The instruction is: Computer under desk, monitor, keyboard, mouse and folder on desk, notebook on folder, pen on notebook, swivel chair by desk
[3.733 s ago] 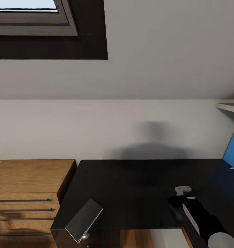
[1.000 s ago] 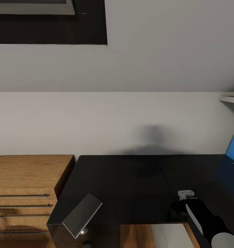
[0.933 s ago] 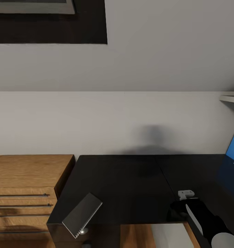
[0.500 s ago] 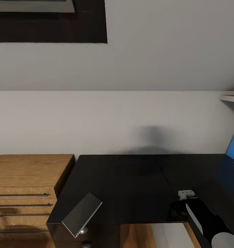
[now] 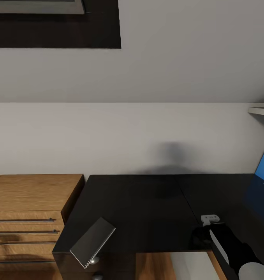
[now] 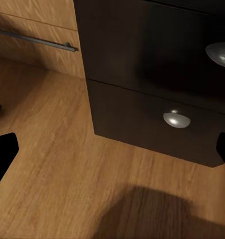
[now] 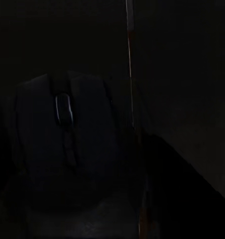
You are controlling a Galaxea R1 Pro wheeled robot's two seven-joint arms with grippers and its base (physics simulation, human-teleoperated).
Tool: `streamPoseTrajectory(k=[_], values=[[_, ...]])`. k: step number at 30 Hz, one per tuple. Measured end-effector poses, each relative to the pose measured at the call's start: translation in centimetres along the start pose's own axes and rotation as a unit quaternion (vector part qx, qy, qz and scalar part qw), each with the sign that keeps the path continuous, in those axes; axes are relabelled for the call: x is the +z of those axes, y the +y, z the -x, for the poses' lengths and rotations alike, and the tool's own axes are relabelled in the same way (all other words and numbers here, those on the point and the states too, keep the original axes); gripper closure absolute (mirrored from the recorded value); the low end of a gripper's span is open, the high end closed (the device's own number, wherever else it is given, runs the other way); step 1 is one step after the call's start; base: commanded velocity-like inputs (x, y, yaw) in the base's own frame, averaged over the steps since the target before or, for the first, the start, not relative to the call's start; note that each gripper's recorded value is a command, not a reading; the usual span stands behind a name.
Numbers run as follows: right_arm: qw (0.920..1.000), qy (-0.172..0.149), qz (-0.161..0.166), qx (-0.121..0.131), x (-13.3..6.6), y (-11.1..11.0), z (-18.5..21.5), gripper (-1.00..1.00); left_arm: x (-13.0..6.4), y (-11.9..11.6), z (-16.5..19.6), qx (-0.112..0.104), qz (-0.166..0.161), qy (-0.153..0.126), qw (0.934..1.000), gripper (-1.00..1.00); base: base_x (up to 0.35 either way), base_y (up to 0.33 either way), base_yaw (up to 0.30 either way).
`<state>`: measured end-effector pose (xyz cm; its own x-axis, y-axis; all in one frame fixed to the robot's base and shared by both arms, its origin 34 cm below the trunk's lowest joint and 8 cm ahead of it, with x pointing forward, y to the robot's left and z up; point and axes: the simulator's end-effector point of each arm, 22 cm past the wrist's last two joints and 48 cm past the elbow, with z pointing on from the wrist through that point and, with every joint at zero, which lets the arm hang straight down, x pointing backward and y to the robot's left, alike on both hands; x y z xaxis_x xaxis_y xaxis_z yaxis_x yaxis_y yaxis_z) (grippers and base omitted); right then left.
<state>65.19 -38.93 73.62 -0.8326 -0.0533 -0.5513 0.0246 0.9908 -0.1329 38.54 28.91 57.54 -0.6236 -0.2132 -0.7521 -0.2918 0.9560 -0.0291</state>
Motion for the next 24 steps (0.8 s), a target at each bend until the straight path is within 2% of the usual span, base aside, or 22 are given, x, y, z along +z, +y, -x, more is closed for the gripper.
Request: streamPoseTrajectory(k=[4,24], values=[[1.0000,-0.001,-0.005,-0.007,-0.05,-0.26,0.08,1.00,0.00,0.00,0.00,0.000,0.000,0.000,1.0000,-1.00,0.000,0.000,0.000],[1.0000,-0.001,-0.004,-0.007,-0.05,-0.21,0.08,1.00,-0.04,-0.06,-0.12,0.000,-0.001,0.001,1.0000,-1.00,0.000,0.000,0.000]])
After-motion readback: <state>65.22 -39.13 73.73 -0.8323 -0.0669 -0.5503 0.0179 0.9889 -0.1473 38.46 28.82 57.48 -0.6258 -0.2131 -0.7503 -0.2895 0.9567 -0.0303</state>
